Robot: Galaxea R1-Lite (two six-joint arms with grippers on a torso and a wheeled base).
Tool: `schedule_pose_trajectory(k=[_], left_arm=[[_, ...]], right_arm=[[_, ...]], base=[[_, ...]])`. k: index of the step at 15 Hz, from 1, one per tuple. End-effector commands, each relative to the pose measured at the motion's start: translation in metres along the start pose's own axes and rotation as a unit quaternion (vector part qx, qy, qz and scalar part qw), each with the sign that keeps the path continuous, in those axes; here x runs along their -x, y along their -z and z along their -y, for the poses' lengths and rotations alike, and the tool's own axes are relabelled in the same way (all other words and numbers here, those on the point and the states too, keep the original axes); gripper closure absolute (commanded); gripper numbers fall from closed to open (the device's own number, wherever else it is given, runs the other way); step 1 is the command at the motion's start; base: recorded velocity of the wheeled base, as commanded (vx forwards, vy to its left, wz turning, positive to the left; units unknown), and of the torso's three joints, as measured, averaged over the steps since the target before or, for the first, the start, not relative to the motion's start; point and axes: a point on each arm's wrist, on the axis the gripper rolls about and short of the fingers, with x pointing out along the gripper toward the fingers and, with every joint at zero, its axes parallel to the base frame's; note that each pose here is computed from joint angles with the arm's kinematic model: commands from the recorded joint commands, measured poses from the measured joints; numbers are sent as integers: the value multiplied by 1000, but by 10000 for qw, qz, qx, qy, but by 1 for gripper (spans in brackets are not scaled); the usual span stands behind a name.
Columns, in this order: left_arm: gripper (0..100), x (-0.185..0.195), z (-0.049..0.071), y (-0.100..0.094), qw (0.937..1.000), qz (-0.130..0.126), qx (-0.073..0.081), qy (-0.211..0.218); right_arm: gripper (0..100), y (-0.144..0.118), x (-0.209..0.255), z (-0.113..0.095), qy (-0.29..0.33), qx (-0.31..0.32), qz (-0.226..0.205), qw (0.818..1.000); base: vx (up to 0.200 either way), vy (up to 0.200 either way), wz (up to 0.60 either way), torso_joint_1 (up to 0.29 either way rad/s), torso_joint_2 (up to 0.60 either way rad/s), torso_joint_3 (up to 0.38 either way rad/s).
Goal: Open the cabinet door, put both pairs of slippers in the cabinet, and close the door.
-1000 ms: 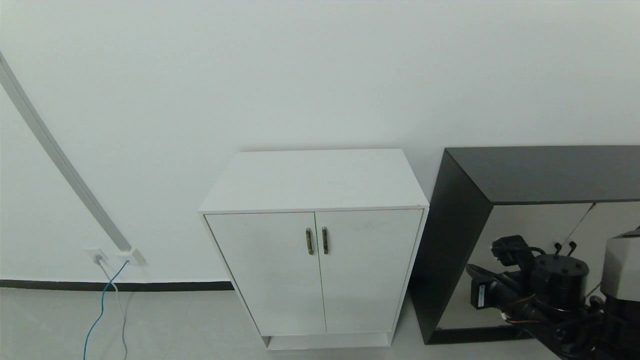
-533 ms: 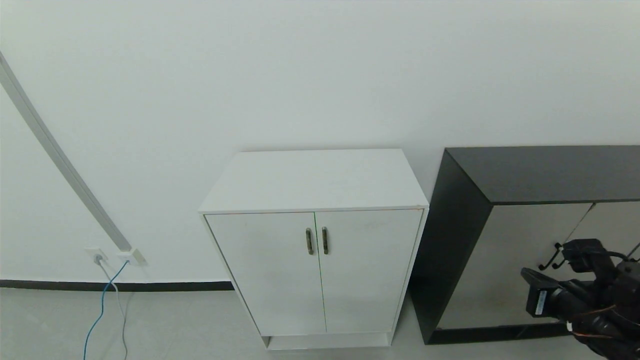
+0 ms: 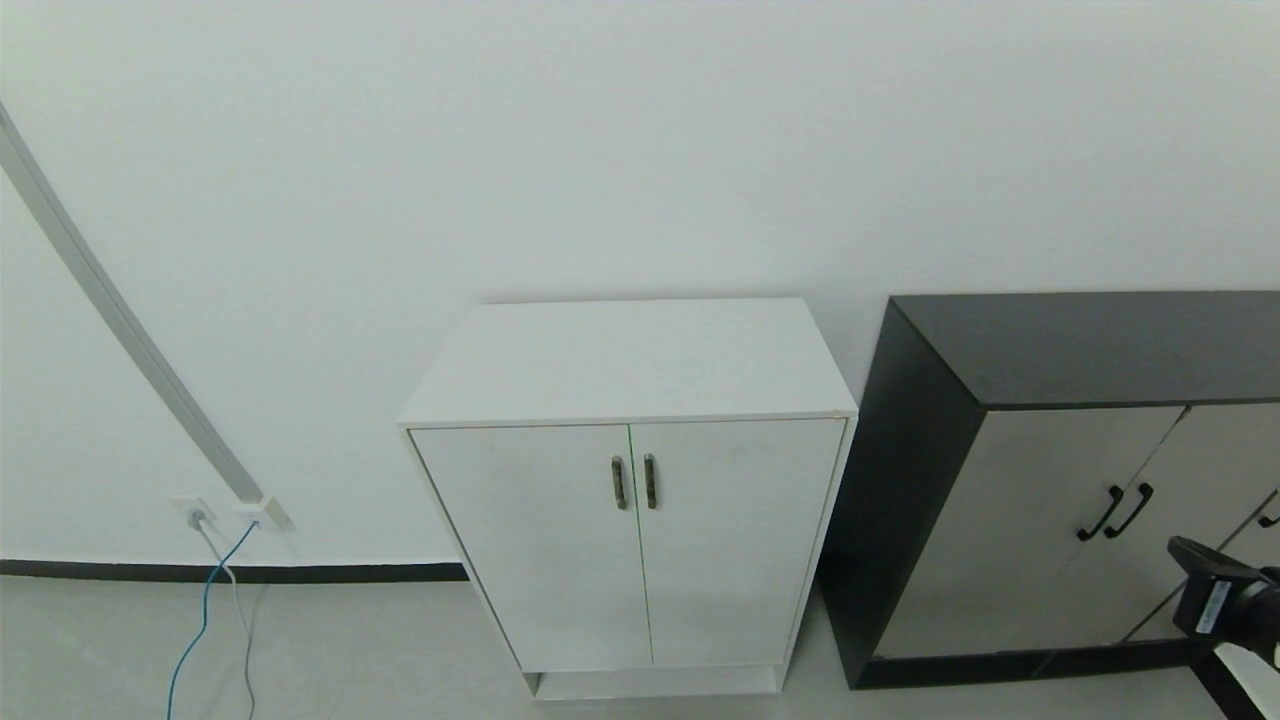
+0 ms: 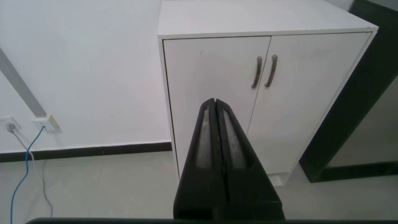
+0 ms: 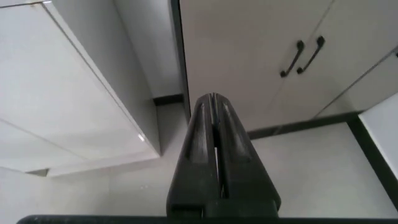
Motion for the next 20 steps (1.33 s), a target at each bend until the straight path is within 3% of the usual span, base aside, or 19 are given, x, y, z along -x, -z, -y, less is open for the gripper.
schedule_pose_trajectory(k=[1,8,13,15,20], left_arm=[[100,0,0,0,10000,0,-2,0],[100,0,0,0,10000,0,-2,-7],[100,0,0,0,10000,0,-2,-7],[100,0,0,0,10000,0,-2,0],[100,0,0,0,10000,-8,-2,-7]], right_arm=[[100,-11,37,3,-152,23,338,9993],[100,12,96,9,-546,67,-168,9983],[100,51,136,13,-904,107,-780,9928],[100,59,145,14,-994,132,-729,9923],[100,61,158,17,-915,222,21,9956]], base=[[0,0,0,0,0,0],[0,0,0,0,0,0],[0,0,0,0,0,0],[0,0,0,0,0,0],[0,0,0,0,0,0]])
